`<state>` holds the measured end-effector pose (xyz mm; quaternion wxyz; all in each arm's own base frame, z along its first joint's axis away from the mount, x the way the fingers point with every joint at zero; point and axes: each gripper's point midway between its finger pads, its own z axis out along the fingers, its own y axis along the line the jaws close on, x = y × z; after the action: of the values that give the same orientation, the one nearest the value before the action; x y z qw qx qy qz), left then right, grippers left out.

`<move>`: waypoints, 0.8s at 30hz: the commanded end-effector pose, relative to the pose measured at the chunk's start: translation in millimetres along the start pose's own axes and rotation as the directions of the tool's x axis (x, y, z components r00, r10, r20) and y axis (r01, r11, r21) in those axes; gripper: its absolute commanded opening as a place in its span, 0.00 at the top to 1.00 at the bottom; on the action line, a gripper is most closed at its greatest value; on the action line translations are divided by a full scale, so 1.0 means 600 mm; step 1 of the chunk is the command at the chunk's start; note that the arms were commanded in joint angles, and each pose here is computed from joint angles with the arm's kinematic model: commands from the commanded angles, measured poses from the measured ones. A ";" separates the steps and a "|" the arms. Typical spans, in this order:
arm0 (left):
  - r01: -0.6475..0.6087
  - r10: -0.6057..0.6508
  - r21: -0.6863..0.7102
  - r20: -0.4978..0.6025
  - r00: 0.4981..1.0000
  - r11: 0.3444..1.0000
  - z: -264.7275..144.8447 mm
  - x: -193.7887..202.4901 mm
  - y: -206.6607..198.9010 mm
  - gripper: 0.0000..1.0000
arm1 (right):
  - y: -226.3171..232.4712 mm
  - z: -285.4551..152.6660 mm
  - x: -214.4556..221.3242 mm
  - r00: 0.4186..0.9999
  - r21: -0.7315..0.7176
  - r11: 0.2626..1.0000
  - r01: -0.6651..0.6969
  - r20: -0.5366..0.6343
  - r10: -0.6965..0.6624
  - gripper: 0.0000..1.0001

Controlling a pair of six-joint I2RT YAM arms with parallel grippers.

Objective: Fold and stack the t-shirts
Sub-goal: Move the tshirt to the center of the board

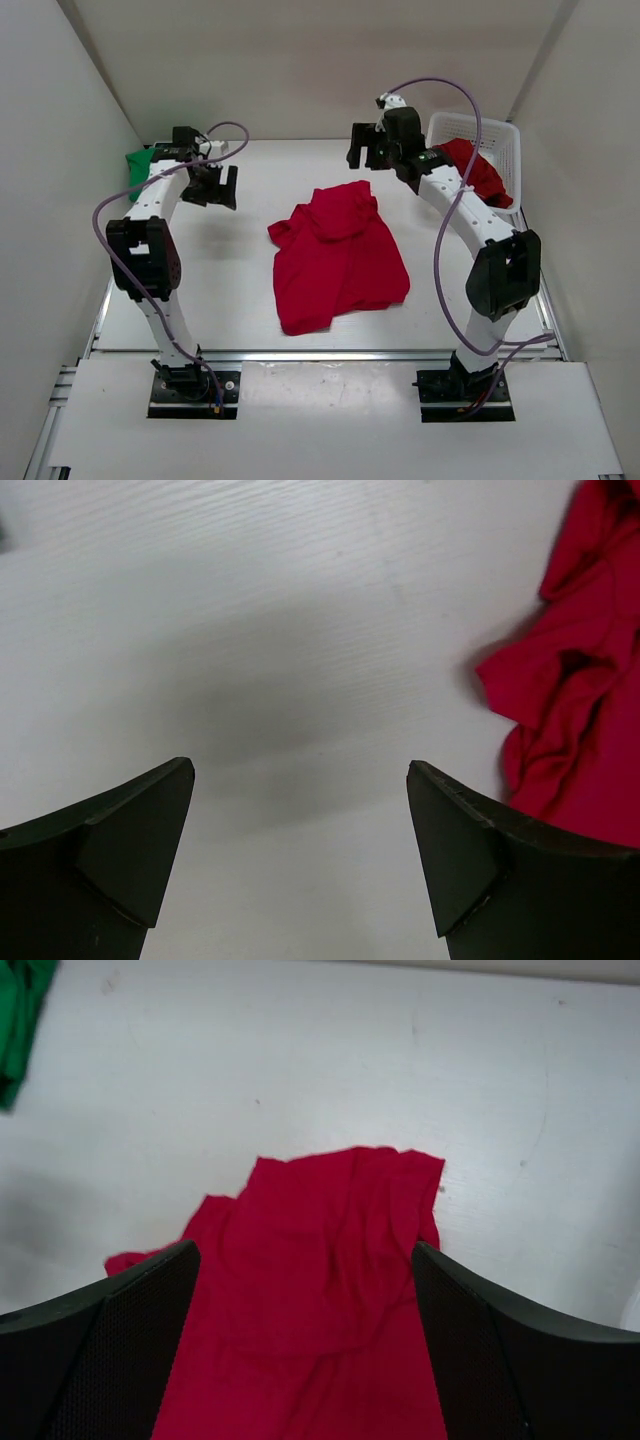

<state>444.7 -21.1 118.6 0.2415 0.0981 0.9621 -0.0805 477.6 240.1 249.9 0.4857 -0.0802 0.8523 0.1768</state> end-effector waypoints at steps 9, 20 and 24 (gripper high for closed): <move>-0.170 0.199 0.196 -0.138 0.970 0.966 0.038 0.091 -0.167 0.01 | 0.062 -0.034 0.194 0.938 -0.202 0.963 0.176 -0.261 -0.227 0.20; -0.275 0.350 0.261 -0.307 0.885 0.925 0.102 0.220 -0.257 0.01 | -0.074 -0.074 0.331 0.878 0.057 0.998 0.015 -0.478 0.014 0.15; -0.250 0.328 0.258 -0.333 0.884 0.933 0.117 0.239 -0.257 0.18 | -0.104 -0.104 0.389 0.827 0.130 0.991 0.024 -0.560 0.053 0.14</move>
<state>319.0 -165.0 20.3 0.0599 0.2887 0.9476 -0.1232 348.5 175.2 65.6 0.2365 -0.1064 0.9600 0.1058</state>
